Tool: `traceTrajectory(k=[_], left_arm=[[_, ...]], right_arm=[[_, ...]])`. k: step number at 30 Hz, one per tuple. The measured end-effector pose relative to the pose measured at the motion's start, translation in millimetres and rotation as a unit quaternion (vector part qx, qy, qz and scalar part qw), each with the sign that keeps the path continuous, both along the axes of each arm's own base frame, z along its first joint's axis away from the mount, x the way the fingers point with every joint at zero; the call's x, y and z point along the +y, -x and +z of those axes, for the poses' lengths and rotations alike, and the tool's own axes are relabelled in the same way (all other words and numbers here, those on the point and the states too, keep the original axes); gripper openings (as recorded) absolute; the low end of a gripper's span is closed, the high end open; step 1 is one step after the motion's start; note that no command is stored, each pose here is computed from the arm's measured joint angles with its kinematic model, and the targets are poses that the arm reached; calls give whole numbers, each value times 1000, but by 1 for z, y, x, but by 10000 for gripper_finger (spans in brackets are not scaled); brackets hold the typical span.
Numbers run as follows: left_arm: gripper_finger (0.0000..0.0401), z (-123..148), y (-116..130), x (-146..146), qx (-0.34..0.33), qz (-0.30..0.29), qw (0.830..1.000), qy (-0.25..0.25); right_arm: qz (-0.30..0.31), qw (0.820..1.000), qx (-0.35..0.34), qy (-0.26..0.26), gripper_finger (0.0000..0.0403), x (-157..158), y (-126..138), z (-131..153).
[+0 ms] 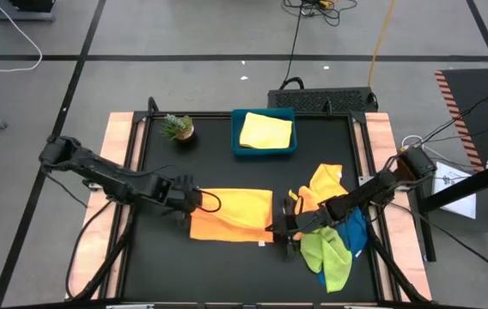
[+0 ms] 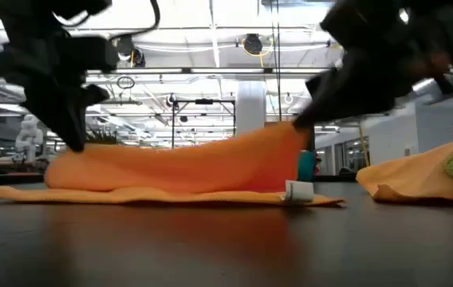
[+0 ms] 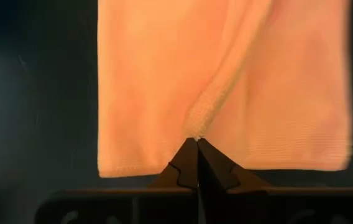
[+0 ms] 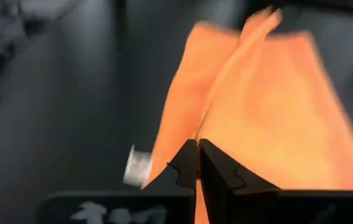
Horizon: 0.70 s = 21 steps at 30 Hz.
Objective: Fold microfiber towels
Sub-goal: Fold the left orange microfiber cloth
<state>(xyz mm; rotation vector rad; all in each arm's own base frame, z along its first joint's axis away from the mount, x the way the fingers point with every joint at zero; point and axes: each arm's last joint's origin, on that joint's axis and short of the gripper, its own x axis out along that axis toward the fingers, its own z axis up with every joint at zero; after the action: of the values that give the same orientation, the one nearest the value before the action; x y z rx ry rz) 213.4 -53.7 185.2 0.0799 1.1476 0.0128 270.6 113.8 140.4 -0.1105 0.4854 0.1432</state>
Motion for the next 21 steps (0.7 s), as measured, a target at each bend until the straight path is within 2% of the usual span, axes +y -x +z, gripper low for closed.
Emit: traceTrajectory(k=[5, 11, 21], left_arm=[[0, 15, 7, -10, -44, -11, 999, 21], [0, 23, 13, -29, -78, -35, 996, 37], [0, 12, 17, -61, -75, -47, 995, 39]], right_arm=[[3, 1000, -28, -2, 0, -3, 2, 17], [3, 1000, -28, -2, 0, -3, 3, 19], [0, 1000, 16, -22, 0, -2, 8, 12]])
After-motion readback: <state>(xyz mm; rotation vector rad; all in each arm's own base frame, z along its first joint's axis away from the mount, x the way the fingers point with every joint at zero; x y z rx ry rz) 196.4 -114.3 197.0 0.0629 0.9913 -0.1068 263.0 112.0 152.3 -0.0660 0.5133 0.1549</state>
